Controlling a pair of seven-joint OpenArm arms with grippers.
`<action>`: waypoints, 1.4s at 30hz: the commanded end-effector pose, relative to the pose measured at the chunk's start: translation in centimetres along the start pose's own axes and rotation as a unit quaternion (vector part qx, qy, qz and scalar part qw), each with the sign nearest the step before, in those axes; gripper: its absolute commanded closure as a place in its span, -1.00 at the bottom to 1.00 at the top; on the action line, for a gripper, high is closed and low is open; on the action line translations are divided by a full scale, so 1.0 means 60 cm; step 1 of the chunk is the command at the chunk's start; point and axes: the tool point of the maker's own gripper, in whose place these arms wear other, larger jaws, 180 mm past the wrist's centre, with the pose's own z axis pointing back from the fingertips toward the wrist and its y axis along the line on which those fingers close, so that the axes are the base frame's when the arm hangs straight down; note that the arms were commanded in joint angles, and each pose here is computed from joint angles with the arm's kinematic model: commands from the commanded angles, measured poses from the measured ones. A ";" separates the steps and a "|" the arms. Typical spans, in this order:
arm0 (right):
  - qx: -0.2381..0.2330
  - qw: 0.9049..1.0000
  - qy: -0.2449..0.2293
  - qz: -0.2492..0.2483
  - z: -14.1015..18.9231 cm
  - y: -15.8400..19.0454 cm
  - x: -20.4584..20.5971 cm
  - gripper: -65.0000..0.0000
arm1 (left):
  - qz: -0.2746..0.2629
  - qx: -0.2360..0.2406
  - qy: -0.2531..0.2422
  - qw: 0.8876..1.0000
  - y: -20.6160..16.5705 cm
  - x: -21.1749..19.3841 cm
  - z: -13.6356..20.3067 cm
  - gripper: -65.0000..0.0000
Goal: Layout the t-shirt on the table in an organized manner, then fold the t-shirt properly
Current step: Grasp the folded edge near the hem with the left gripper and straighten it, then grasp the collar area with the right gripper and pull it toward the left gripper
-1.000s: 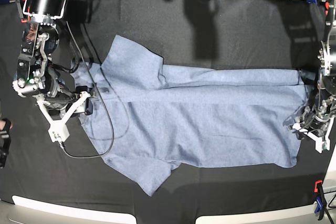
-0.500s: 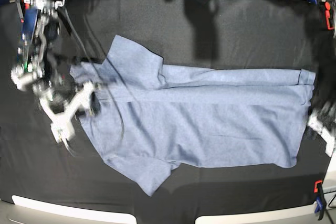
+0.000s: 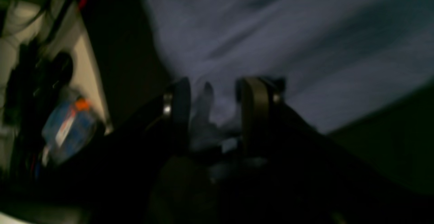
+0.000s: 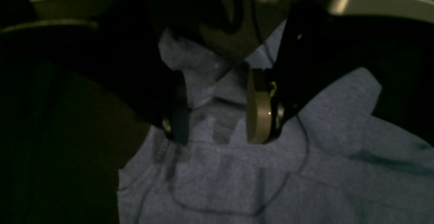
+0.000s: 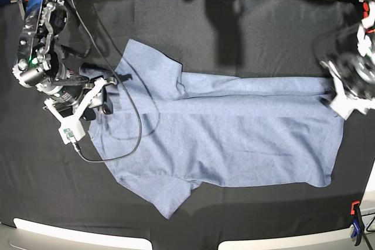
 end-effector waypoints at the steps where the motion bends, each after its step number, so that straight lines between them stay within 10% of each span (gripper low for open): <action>1: -0.007 1.000 -0.024 0.011 0.009 -0.008 0.025 0.18 | -0.011 0.017 -0.019 1.000 0.022 0.021 0.009 0.31; 12: -0.015 1.000 -0.022 0.016 0.009 -0.013 0.024 0.18 | -0.097 -0.067 -0.012 0.993 -0.089 -0.027 0.052 0.32; 37: 0.002 1.000 -0.015 0.013 0.015 0.004 0.019 0.18 | -0.149 -0.054 0.057 0.986 -0.018 -0.153 -0.033 0.42; 42: 0.052 0.996 -0.022 0.071 0.055 0.074 0.000 0.18 | -0.203 -0.101 0.062 0.972 -0.070 -0.159 -0.044 0.90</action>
